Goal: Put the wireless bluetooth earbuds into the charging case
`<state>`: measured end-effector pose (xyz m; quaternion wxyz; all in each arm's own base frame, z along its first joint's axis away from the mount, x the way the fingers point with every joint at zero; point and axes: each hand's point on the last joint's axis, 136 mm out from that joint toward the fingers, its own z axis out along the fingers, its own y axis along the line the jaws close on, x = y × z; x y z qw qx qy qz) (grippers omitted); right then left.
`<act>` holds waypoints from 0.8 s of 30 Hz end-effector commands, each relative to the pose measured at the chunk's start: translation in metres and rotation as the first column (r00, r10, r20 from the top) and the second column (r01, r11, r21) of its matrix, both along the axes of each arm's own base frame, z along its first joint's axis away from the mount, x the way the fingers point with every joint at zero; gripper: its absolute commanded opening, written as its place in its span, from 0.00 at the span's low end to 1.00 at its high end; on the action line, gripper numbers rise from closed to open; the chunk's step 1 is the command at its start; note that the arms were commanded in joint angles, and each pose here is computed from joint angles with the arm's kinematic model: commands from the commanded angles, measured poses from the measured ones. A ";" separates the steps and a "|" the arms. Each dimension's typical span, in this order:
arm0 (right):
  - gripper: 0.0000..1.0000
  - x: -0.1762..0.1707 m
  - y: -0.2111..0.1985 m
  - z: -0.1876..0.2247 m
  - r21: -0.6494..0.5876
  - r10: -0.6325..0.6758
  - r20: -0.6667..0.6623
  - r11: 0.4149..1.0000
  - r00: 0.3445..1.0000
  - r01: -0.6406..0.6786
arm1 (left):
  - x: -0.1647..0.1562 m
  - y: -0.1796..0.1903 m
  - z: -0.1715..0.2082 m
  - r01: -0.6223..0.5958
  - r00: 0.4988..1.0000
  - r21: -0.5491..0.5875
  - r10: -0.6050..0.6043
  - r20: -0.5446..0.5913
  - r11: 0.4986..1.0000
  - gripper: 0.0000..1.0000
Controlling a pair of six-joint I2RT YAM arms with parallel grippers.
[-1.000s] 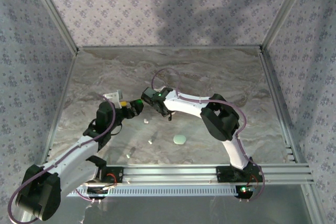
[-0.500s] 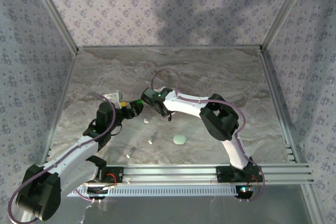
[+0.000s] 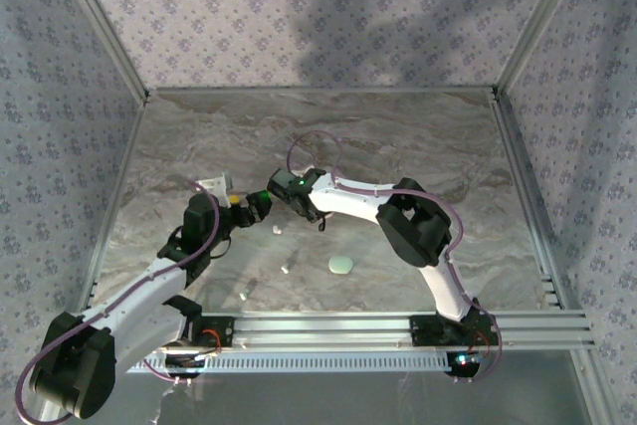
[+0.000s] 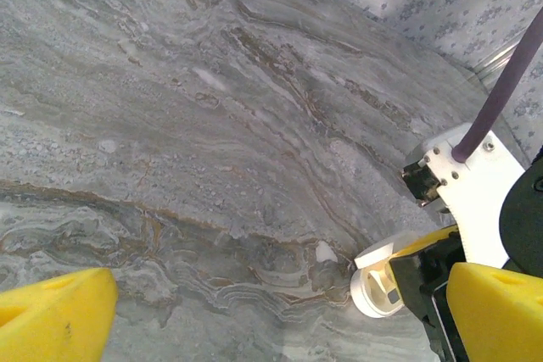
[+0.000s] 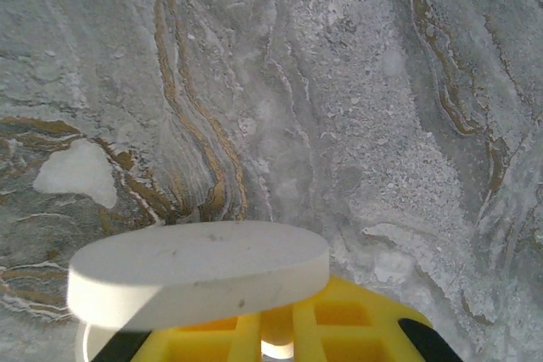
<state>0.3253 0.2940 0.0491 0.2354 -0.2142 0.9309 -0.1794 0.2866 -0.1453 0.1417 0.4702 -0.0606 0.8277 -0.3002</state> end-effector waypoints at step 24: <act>0.16 -0.035 0.010 -0.016 -0.085 0.074 0.043 0.994 0.996 -0.070 | 0.004 -0.016 0.034 0.068 0.992 -0.058 -0.061 0.113 0.996 1.00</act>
